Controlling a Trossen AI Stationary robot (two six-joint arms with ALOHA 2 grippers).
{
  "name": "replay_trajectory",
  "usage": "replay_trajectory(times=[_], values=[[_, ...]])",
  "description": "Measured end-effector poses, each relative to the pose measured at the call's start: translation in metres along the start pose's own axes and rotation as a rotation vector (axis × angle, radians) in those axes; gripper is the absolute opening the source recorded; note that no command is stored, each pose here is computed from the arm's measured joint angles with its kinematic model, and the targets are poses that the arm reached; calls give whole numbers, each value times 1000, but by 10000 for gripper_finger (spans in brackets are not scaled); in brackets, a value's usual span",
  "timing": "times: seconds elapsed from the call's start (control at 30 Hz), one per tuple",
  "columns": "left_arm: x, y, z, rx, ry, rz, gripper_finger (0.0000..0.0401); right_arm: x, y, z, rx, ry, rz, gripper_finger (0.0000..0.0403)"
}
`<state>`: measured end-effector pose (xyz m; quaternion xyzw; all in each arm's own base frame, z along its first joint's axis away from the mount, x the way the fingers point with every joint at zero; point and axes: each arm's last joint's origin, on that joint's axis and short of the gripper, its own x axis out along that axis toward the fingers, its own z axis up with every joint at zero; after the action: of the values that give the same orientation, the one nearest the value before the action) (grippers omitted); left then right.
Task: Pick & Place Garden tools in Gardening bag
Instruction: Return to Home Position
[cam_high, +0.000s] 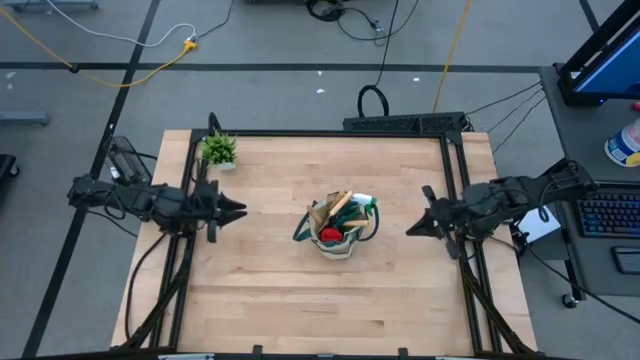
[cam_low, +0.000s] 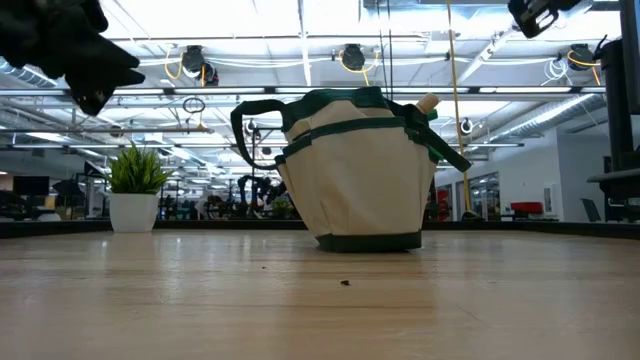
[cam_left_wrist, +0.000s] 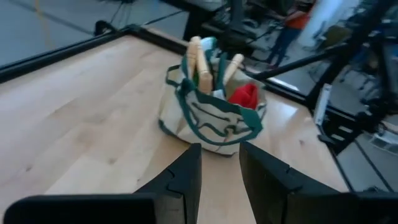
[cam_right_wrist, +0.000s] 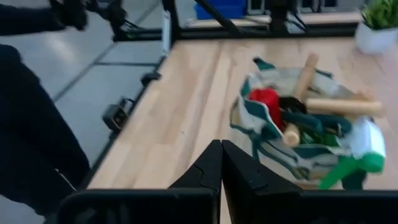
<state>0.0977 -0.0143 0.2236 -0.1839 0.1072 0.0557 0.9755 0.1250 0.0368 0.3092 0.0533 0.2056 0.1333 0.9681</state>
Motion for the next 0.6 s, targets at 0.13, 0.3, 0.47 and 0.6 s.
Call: replay_trajectory(times=[0.13,0.3,0.47,0.6], values=[[-4,4,-10,28,-56,-81,113,-6,0,1,-44,-34,8,0],[-5,10,-24,38,-108,-133,113,-9,0,0,-59,-64,13,0],[-3,14,-34,55,-115,-152,113,6,-3,-21,-70,-150,26,0],[-3,13,-35,82,-104,-172,113,15,-8,-46,-6,-169,34,0]])
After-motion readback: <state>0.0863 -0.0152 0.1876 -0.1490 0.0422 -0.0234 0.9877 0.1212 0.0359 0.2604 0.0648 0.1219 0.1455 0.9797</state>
